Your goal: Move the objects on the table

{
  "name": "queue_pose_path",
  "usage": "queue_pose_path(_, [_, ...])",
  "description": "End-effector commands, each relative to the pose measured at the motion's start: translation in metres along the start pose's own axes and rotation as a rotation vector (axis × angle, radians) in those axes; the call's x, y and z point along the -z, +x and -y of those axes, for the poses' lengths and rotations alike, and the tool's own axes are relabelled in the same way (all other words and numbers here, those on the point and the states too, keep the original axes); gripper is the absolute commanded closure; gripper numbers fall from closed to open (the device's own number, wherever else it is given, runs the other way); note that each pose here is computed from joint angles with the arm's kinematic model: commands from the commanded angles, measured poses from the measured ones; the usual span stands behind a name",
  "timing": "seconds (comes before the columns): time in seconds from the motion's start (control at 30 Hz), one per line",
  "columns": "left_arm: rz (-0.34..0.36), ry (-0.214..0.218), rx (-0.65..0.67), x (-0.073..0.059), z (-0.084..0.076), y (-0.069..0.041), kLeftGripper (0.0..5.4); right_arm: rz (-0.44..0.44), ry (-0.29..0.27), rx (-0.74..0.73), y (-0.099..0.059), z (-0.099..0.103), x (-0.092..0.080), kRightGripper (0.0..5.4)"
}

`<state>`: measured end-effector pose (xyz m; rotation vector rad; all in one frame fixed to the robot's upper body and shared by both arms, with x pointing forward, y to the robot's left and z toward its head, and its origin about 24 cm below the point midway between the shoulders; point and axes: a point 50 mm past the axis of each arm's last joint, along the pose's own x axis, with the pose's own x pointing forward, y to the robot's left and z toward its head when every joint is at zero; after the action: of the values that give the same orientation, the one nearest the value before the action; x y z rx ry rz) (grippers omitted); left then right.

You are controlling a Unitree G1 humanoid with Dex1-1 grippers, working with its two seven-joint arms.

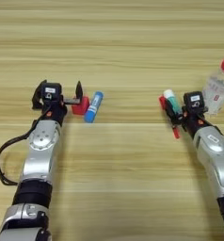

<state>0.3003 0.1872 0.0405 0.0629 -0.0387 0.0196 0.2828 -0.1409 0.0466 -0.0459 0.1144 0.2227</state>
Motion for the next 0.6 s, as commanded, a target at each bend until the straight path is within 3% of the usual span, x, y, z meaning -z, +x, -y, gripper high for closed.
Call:
queue_pose_path(0.03, [0.011, 0.000, 0.010, -0.003, 0.002, 0.002, 0.00, 0.018, 0.005, -0.009, 0.000, -0.001, -0.004, 1.30])
queue_pose_path(0.4, [0.002, 0.006, 0.040, -0.002, 0.006, 0.002, 0.00, 0.018, 0.009, -0.018, 0.000, -0.002, -0.004, 0.09])
queue_pose_path(0.6, [-0.016, 0.028, 0.137, 0.002, 0.020, -0.002, 0.00, 0.019, 0.009, -0.023, 0.000, -0.002, -0.003, 0.04])
